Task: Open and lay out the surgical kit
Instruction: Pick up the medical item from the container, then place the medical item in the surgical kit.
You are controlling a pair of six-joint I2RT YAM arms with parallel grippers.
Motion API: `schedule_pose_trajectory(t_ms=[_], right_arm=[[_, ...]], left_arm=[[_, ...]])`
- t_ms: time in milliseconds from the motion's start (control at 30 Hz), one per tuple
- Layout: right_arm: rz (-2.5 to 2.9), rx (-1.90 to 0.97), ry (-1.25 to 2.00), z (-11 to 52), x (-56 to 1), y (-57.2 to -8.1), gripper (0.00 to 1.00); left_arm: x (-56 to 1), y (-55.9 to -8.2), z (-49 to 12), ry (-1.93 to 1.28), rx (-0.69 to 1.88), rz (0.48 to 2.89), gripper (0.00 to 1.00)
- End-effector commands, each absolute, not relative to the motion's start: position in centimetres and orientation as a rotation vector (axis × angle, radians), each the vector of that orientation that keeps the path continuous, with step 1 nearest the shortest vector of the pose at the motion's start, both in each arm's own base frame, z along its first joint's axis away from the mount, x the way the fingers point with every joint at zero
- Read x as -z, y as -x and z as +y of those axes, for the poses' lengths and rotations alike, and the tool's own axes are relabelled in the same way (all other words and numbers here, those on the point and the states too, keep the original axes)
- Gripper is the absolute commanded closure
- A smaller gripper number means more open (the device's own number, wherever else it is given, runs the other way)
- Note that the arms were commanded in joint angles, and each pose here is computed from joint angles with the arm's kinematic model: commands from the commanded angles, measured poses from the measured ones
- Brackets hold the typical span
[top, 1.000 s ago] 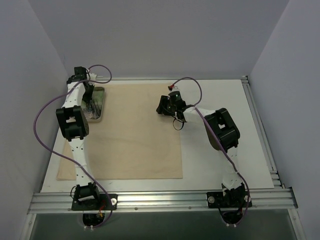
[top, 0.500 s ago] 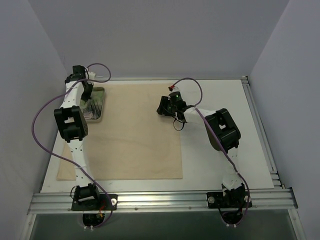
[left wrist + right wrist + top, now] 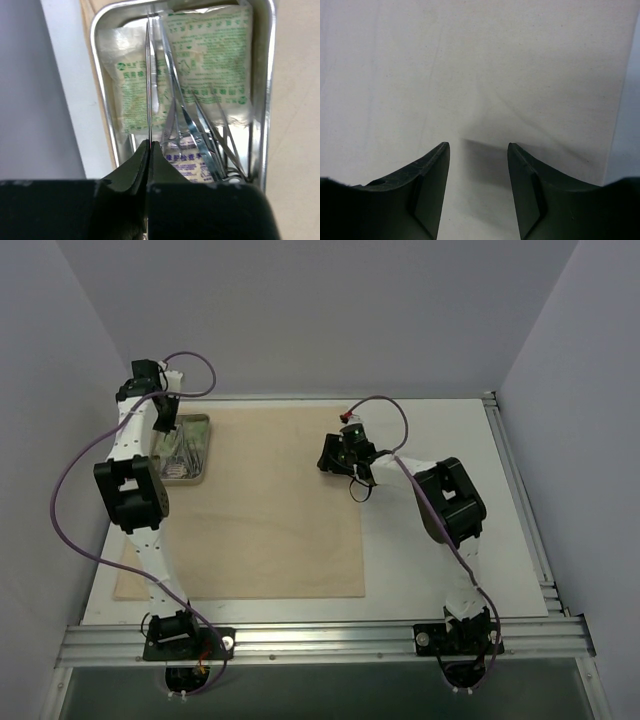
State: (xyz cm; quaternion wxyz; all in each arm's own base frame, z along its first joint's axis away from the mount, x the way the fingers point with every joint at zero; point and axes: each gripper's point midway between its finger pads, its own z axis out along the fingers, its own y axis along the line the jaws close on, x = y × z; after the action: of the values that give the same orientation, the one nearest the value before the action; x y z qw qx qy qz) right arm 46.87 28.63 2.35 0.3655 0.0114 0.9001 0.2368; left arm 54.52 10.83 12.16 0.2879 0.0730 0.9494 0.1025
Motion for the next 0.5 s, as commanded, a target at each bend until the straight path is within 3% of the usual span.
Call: schedule_pose_trajectory(t_ms=[0,233,467], right_arm=[[2.438,-0.472,-0.033,25.9,-1.1,-44.1,0.54],[2.309,-0.507,0.005,27.4,-7.7,-43.8,0.53],[2.212,-0.625,0.057,31.3,-12.7,-41.6,0.52]], left_arm=[[-17.3,-53.6,9.1,-0.167,-0.110,2.431,0.98],[-21.8,-48.2,3.9,-0.194,0.149,2.345,0.98],[-19.3,-41.8,-2.5,-0.224,0.290,2.415,0.98]])
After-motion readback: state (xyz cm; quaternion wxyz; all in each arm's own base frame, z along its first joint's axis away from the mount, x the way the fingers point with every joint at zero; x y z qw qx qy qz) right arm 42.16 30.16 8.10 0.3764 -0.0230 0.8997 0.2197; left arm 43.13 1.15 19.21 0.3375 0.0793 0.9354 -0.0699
